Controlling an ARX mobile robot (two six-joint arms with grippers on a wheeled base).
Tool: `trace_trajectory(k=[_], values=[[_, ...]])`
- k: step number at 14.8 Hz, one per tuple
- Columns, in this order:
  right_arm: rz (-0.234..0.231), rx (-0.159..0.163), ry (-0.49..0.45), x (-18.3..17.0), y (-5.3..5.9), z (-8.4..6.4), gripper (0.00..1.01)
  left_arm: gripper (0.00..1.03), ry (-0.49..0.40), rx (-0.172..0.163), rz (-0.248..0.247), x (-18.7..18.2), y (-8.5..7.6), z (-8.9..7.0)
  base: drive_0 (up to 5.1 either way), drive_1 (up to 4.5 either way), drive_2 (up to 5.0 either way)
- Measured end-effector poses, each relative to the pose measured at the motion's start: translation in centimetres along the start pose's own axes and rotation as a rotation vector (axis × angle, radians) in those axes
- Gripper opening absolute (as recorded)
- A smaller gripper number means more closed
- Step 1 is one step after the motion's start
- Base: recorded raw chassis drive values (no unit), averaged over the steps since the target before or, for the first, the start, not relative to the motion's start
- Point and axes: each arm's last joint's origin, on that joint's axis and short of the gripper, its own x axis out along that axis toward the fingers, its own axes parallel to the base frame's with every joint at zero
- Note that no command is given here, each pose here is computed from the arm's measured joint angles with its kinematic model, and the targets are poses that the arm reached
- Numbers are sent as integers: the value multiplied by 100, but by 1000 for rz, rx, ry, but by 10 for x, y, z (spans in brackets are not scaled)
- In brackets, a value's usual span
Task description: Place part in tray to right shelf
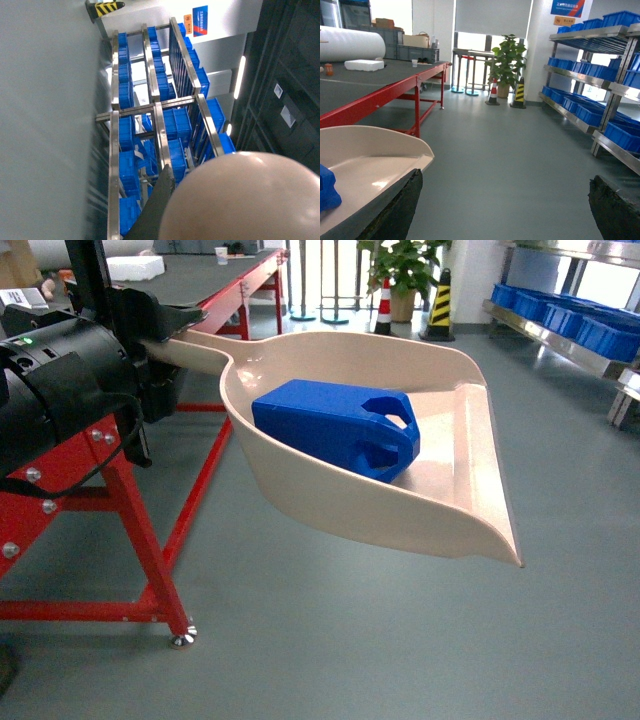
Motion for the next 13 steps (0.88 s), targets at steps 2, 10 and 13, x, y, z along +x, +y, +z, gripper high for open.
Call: trace_trajectory(k=[2,10,13], values=[[0,1,-2,0,0,0,98,12,1,0,-1,0,0,0,505,-240,-240],[-7,1,-1,0,0,0,98,12,17,-1,-7,1,-1,-5,379,-166,-166],[-3,2,-4,0,0,0,98,12,9,0,-5,0,-1,-2,9,283,-265]])
